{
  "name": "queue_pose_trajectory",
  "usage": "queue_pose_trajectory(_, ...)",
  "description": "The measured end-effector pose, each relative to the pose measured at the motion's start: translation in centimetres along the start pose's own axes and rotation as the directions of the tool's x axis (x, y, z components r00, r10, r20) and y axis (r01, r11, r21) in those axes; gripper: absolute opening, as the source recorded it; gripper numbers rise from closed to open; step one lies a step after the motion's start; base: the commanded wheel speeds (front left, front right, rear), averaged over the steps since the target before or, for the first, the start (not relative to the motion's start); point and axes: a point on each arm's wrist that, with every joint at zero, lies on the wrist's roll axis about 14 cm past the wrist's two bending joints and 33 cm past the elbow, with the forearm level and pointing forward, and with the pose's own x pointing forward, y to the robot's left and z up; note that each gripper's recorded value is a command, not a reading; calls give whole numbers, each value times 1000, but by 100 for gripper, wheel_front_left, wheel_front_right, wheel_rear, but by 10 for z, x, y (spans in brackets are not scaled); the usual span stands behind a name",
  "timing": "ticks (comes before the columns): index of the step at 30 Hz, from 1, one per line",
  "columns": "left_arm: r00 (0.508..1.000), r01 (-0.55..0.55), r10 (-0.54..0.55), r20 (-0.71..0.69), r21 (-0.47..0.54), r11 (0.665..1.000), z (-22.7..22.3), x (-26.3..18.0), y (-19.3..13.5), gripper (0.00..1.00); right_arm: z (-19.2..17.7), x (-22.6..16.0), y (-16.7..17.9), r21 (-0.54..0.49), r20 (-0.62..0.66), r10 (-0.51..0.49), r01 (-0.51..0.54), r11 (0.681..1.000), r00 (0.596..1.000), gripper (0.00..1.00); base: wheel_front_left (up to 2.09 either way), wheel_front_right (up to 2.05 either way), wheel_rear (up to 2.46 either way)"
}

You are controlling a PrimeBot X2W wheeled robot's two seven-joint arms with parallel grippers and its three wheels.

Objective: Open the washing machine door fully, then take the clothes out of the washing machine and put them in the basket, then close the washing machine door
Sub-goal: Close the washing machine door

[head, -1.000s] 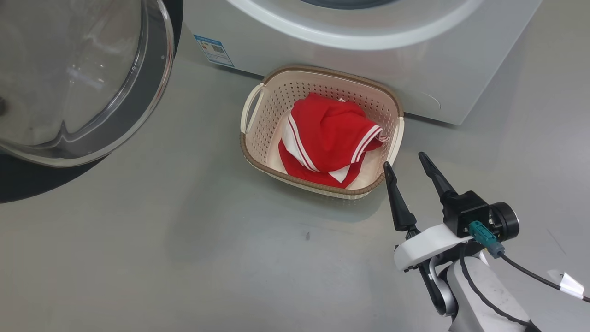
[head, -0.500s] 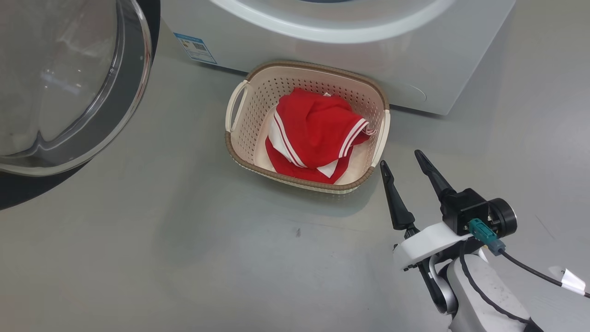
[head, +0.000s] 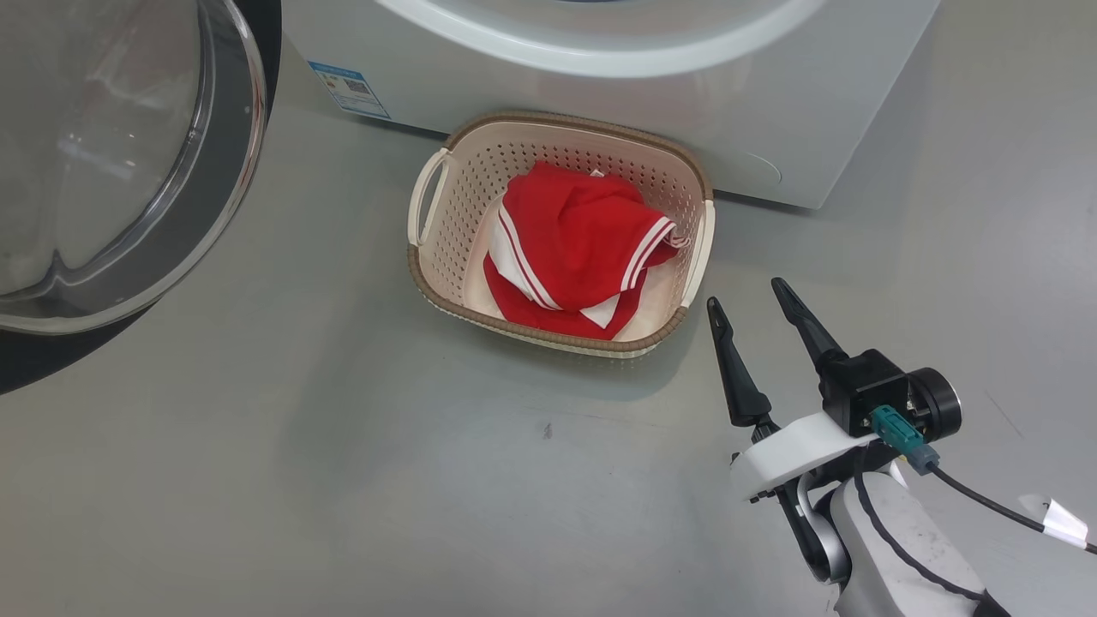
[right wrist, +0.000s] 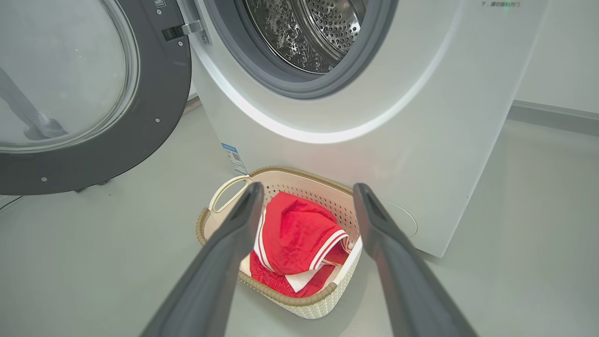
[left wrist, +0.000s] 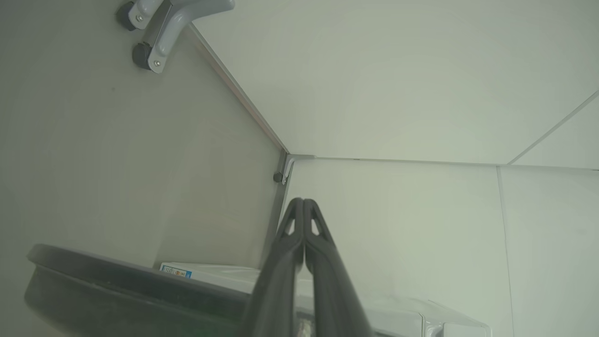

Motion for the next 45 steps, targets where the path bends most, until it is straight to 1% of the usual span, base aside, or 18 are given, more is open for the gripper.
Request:
queue_pose_trajectory(17,978,-59,66,-196,40,997,-37,3,14,0,3,1,-3,1,7,-14,14,1000,1000,100,0,0,0)
queue_pose_trajectory(25,963,-21,45,-264,94,995,-46,-2,10,0,8,2,-4,2,19,-20,20,1000,1000,100,0,0,0)
queue_pose_trajectory(30,952,-6,33,-303,90,996,-48,-7,8,0,11,2,0,-2,25,-11,11,1000,1000,100,0,0,0)
queue_pose_trajectory(37,915,33,15,-403,112,993,-60,-16,5,0,16,2,3,-6,35,-3,3,1000,999,100,0,0,0)
queue_pose_trajectory(40,897,51,1,-442,107,993,-65,-20,3,0,17,2,5,-8,39,0,0,1000,999,100,0,0,0)
queue_pose_trajectory(45,850,79,-17,-526,95,992,-81,-27,5,0,20,2,7,-11,44,5,-5,1000,999,100,0,0,0)
